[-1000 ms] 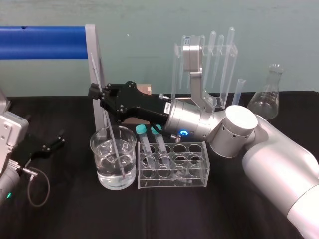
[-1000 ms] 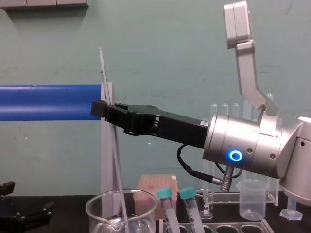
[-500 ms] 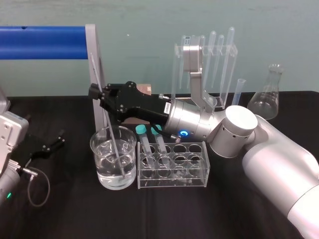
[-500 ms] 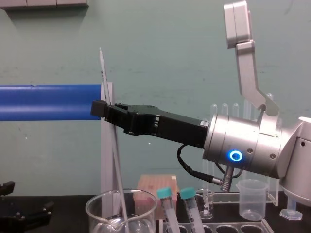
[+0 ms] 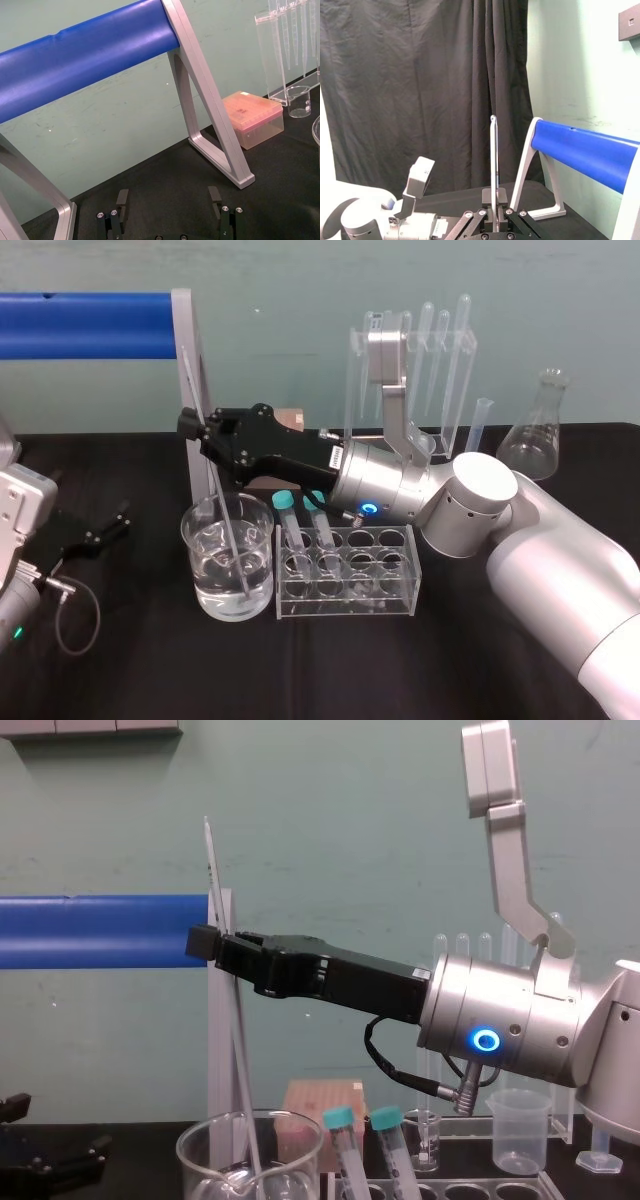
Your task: Hold the thermometer with one hand and immerse one end into the beaker, then reinsert it into the test tube rack.
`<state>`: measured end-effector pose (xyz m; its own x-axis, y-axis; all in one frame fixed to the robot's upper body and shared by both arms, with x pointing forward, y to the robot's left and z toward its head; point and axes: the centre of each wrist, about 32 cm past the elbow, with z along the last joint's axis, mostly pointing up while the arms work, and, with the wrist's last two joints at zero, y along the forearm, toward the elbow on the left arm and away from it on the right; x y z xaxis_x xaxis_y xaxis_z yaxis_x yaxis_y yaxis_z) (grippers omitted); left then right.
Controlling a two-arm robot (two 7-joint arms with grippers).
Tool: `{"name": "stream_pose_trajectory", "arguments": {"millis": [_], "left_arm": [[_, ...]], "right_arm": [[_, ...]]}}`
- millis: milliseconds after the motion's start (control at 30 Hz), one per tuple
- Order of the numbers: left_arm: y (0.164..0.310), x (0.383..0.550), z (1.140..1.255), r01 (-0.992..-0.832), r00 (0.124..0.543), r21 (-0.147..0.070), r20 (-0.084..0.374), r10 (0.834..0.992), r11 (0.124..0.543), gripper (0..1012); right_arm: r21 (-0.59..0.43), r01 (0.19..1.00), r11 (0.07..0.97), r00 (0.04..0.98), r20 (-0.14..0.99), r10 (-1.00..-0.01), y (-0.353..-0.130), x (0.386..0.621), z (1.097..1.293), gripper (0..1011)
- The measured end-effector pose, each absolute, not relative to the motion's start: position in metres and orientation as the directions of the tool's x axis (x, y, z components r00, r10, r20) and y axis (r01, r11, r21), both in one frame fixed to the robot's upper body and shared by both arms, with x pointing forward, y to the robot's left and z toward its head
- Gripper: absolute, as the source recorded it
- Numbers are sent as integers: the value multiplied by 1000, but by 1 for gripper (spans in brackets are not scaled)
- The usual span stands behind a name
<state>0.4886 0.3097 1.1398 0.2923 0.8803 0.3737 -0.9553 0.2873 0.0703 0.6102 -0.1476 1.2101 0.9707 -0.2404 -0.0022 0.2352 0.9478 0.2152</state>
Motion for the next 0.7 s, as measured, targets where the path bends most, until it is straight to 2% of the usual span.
{"name": "stream_pose_trajectory", "arguments": {"millis": [533, 667, 700], "left_arm": [[310, 489, 1140, -955, 292, 70, 374, 880, 287, 1008], [310, 489, 1140, -955, 292, 70, 374, 880, 287, 1008], [310, 489, 1140, -955, 292, 70, 374, 880, 287, 1008]], "right_arm": [[216, 237, 947, 970, -2, -242, -148, 611, 1212, 52], [238, 223, 945, 973, 10, -232, -149, 613, 1223, 52], [256, 212, 943, 974, 21, -225, -150, 615, 1232, 52]]}}
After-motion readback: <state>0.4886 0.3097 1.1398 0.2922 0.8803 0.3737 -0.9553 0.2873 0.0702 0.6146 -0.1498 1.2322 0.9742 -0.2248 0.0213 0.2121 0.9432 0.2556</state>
